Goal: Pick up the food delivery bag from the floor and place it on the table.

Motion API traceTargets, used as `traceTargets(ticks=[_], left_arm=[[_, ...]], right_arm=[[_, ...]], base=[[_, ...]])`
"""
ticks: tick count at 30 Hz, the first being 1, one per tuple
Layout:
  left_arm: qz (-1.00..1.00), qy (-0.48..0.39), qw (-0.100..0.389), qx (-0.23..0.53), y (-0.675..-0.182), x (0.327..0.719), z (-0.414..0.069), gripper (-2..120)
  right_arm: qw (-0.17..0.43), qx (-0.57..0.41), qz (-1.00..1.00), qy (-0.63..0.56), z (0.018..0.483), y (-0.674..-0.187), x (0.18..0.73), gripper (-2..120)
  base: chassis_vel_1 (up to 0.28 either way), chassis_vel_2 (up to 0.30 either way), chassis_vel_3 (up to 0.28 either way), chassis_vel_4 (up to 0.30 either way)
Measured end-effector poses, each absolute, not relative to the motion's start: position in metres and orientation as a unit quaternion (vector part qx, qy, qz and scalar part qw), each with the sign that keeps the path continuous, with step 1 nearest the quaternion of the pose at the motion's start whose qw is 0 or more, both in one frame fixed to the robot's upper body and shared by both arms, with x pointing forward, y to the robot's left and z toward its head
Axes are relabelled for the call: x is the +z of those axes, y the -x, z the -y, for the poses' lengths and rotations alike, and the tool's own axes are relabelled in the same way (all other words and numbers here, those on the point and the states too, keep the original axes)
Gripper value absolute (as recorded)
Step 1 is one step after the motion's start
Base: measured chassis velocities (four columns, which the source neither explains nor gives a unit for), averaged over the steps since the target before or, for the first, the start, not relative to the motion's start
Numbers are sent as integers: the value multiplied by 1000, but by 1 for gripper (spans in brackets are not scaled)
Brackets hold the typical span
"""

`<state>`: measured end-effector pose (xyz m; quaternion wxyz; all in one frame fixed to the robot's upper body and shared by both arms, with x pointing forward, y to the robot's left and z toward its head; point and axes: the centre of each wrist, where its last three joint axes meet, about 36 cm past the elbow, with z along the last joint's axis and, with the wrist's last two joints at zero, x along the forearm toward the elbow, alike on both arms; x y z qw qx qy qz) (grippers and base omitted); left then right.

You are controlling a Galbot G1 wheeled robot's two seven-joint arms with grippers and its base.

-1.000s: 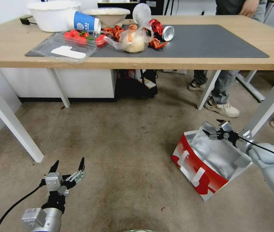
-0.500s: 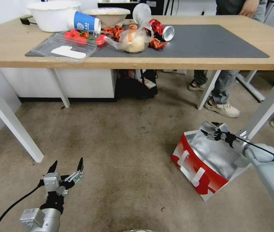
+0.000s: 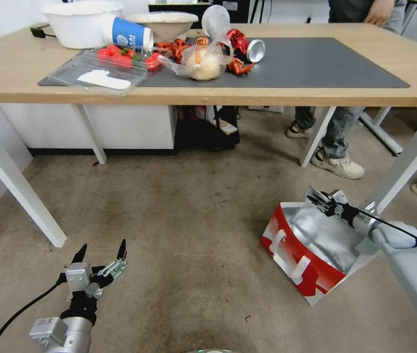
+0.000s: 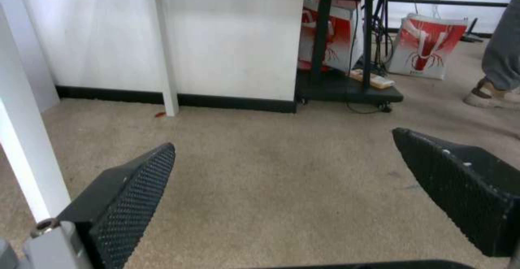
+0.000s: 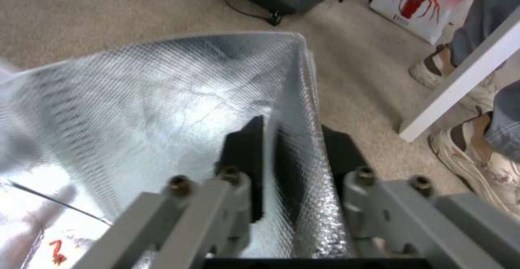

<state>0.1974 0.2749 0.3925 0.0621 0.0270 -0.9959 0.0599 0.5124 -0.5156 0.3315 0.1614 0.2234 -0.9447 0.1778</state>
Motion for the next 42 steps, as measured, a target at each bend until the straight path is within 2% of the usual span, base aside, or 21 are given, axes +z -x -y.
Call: traceTargets(ticks=[3, 4, 21, 24, 30, 42], left_arm=[[996, -27, 62, 60, -197, 393, -275, 100], [996, -28, 61, 60, -197, 393, -275, 100], [996, -31, 56, 58, -199, 396, -276, 100], [996, -33, 53, 58, -199, 398, -276, 100], [996, -34, 50, 60, -199, 400, -275, 100], [997, -36, 44, 61, -199, 403, -276, 100]], right_arm=[[153, 173, 945, -231, 516, -509, 332, 1], [149, 172, 945, -234, 516, -508, 333, 0], [104, 151, 935, -305, 503, -488, 357, 0], [83, 129, 921, -357, 490, -475, 382, 0], [48, 15, 877, -478, 458, -455, 438, 0], [9, -66, 805, -589, 434, -447, 468, 0]], base=[[0, 0, 0, 0], [0, 0, 0, 0], [0, 0, 0, 0], [0, 0, 0, 0], [0, 0, 0, 0], [0, 0, 0, 0]])
